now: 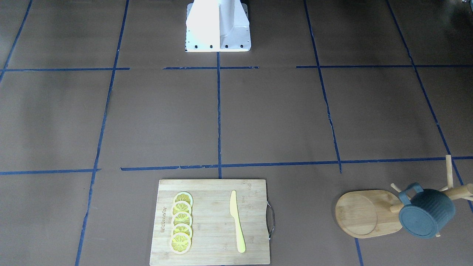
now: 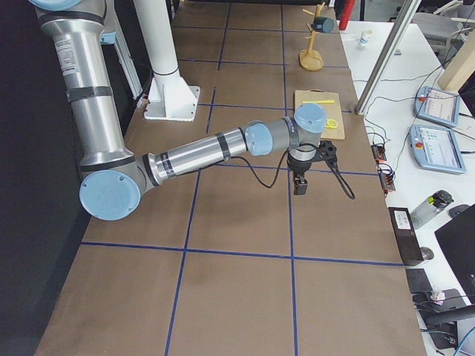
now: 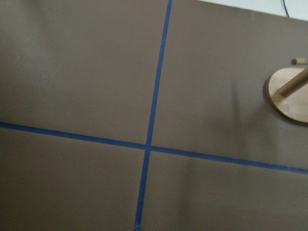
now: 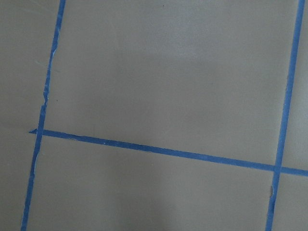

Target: Hang cup on storage rack

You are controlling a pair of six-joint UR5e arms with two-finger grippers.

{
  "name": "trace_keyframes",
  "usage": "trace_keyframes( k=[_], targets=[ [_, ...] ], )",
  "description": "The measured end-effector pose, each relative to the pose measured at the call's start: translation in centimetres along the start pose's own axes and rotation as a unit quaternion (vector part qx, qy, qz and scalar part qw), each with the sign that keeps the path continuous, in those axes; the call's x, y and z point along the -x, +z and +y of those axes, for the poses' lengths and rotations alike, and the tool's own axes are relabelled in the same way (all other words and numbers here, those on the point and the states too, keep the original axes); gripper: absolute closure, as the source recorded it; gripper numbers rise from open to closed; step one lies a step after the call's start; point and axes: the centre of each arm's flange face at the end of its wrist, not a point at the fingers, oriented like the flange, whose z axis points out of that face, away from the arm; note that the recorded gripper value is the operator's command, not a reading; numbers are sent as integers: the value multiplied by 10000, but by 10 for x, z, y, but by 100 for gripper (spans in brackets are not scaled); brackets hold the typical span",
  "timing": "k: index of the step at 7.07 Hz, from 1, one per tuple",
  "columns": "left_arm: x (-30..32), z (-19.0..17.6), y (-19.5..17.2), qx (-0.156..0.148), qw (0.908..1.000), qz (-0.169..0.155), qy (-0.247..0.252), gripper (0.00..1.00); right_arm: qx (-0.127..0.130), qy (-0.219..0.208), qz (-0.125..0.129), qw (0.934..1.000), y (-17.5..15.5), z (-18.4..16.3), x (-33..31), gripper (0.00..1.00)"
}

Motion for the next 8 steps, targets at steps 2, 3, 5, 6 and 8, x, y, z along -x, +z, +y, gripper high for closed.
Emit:
trace_keyframes(
  k=[2, 3, 5, 6, 8],
  targets=[
    [16, -1, 11, 789, 9959, -119, 416, 0, 3, -7, -1, 10000, 0, 2, -1, 0],
    [17, -1, 15, 1082, 9929, -61, 481, 0, 4, -14, -5, 10000, 0, 2, -1, 0],
    [17, -6, 25, 1642, 9843, 130, 642, 0, 44, 38, -11, 10000, 3, 7, -8, 0],
    [15, -15, 25, 1800, 9810, 184, 707, 0, 62, 99, -26, 9999, 4, 11, -14, 0],
    [20, -24, 30, 1889, 9791, 209, 726, 0, 138, 259, -20, 9996, 7, 31, -45, 0]
  ],
)
